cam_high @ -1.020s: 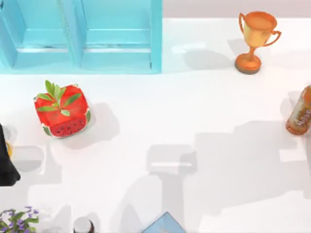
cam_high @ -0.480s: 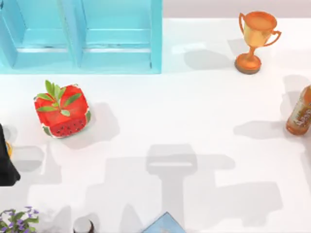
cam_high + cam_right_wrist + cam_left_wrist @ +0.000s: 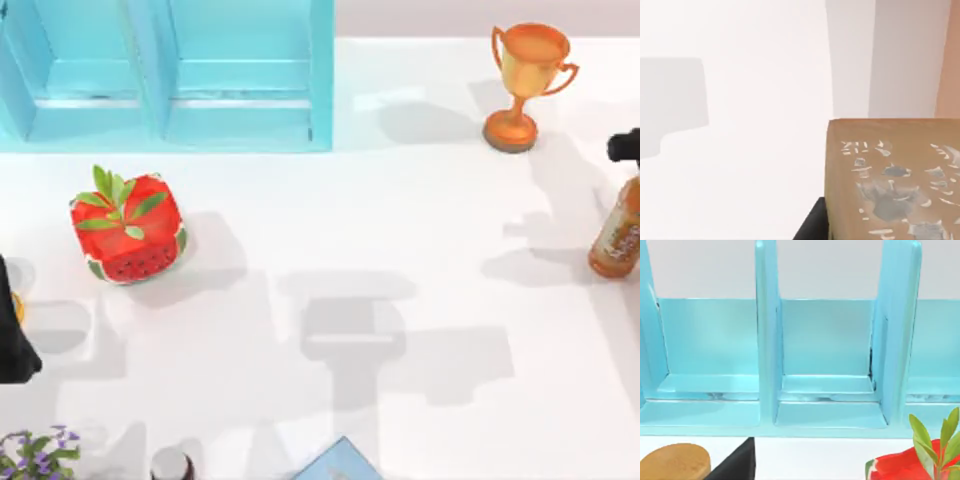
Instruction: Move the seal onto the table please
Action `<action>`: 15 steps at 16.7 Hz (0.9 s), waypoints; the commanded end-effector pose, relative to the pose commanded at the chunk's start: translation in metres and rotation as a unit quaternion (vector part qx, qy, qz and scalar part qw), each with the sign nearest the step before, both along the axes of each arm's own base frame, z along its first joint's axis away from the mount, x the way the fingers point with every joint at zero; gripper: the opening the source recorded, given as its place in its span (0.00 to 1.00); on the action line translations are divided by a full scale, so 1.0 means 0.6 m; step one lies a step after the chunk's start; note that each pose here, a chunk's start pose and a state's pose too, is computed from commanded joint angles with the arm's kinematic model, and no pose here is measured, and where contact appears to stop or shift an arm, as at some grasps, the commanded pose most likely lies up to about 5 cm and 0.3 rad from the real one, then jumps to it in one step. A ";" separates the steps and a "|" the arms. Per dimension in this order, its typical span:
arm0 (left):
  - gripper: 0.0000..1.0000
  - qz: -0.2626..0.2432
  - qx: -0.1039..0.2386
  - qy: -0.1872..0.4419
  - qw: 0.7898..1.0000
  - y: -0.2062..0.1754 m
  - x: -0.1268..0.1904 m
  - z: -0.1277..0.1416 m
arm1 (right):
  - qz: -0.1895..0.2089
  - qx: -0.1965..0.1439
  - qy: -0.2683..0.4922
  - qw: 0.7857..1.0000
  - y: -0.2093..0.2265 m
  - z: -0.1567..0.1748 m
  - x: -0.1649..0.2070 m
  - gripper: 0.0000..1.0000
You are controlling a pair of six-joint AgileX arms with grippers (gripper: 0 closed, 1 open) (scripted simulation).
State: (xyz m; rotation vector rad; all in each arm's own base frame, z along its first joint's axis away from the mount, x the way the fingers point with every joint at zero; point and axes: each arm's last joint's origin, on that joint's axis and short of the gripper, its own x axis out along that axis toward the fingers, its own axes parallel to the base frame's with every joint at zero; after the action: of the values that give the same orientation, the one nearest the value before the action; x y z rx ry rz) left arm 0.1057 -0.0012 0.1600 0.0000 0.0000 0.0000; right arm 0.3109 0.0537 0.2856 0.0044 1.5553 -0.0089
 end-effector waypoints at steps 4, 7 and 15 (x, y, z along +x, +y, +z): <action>1.00 0.000 0.000 0.000 1.000 0.000 0.000 0.000 | -0.001 -0.005 0.024 1.000 0.169 -0.076 0.069 0.00; 1.00 0.000 0.000 0.000 1.000 0.000 0.000 0.000 | -0.003 -0.006 0.022 1.000 0.305 -0.135 0.071 0.00; 1.00 0.000 0.000 0.000 1.000 0.000 0.000 0.000 | -0.004 0.001 0.009 1.000 0.395 -0.171 0.056 0.00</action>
State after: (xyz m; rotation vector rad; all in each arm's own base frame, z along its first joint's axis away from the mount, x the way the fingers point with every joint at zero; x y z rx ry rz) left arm 0.1057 -0.0012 0.1600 0.0000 0.0000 0.0000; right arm 0.3444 0.2910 0.1827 0.0122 1.5731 -0.0136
